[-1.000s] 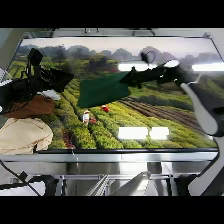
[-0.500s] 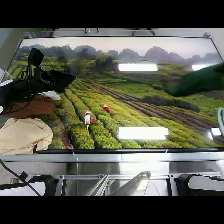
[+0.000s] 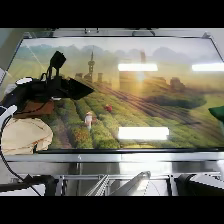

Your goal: Fold the shirts.

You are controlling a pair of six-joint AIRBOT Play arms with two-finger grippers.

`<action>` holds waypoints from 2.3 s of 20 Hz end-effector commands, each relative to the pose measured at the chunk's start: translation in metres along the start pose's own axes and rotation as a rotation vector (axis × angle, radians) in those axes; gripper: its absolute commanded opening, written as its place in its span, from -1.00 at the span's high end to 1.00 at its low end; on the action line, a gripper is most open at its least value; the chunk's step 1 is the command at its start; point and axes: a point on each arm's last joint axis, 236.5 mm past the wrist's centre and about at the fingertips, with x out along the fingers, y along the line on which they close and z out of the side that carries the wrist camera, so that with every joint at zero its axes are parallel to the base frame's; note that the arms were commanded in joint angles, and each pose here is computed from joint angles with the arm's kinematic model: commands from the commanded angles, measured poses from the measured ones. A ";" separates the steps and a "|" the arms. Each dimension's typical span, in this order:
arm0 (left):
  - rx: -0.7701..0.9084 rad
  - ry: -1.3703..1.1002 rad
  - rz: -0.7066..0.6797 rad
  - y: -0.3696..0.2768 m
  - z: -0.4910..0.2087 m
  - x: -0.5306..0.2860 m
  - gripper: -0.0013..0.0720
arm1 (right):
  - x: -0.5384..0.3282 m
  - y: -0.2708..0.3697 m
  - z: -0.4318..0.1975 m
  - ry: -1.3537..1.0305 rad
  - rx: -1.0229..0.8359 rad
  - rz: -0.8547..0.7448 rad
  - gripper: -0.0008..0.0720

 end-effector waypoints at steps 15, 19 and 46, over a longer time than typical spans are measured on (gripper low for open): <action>-0.014 0.093 -0.009 -0.004 -0.016 0.033 0.95 | 0.112 -0.063 -0.093 0.382 0.152 -0.014 -0.66; 0.087 0.054 0.077 -0.021 0.018 0.008 0.95 | 0.072 0.079 -0.096 0.432 0.062 0.428 0.92; -0.133 -0.098 0.472 0.041 -0.192 0.019 0.90 | 0.019 0.184 -0.417 0.336 -0.894 0.875 0.92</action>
